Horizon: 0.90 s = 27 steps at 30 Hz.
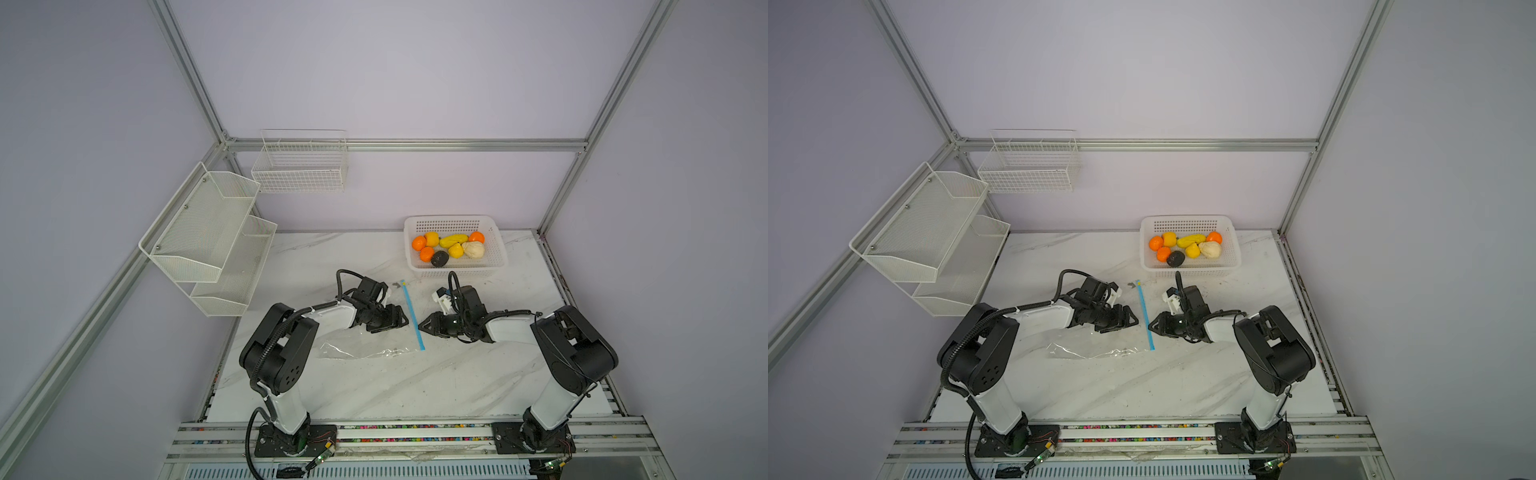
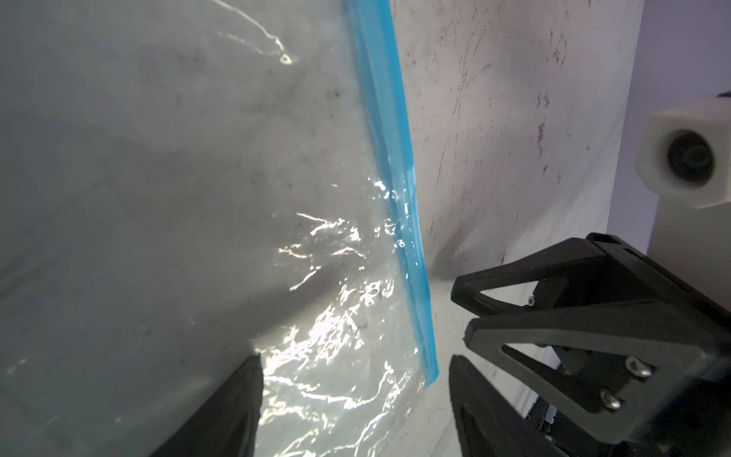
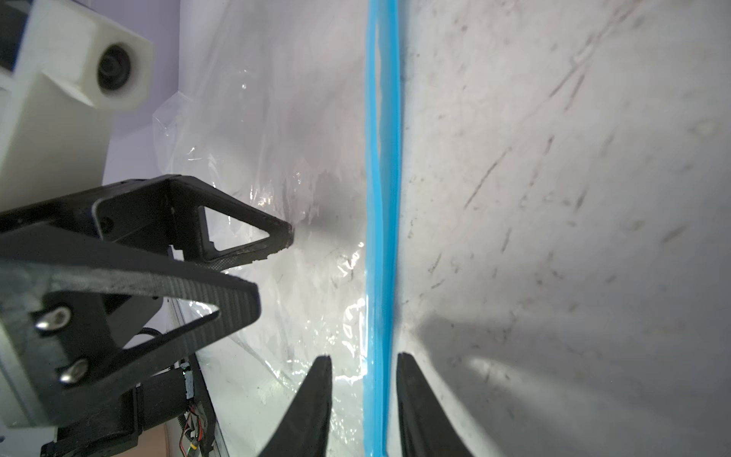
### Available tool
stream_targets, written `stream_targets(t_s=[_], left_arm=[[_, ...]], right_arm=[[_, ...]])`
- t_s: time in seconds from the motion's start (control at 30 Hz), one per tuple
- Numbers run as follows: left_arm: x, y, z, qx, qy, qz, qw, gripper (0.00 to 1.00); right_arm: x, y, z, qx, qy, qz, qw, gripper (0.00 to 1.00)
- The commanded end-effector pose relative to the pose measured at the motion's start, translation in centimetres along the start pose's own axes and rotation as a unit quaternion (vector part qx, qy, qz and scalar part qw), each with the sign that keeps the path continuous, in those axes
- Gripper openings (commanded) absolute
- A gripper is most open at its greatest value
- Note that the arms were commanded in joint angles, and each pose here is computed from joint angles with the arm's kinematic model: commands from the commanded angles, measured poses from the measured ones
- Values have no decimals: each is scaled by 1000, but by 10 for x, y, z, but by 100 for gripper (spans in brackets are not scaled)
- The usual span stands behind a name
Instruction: Place the food in the zip-top bag and seal the zipper
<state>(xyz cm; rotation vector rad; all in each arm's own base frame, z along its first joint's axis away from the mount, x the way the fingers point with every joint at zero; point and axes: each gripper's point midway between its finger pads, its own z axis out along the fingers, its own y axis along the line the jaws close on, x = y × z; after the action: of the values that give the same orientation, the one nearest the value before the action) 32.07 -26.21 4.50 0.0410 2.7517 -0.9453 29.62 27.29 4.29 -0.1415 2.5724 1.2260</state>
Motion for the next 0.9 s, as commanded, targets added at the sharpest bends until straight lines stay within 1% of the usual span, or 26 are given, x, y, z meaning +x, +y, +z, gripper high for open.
stream_targets(t_s=[0.0, 0.2, 0.87], left_arm=[[36, 35, 10, -43, 49, -39, 997, 74], [37, 36, 11, -42, 49, -42, 997, 74], [40, 38, 10, -44, 48, -46, 997, 74]], right_arm=[[-2, 5, 5, -25, -1, 13, 1000, 31], [3, 2, 9, -30, 9, 24, 999, 29], [3, 15, 5, -66, 5, 33, 997, 26]])
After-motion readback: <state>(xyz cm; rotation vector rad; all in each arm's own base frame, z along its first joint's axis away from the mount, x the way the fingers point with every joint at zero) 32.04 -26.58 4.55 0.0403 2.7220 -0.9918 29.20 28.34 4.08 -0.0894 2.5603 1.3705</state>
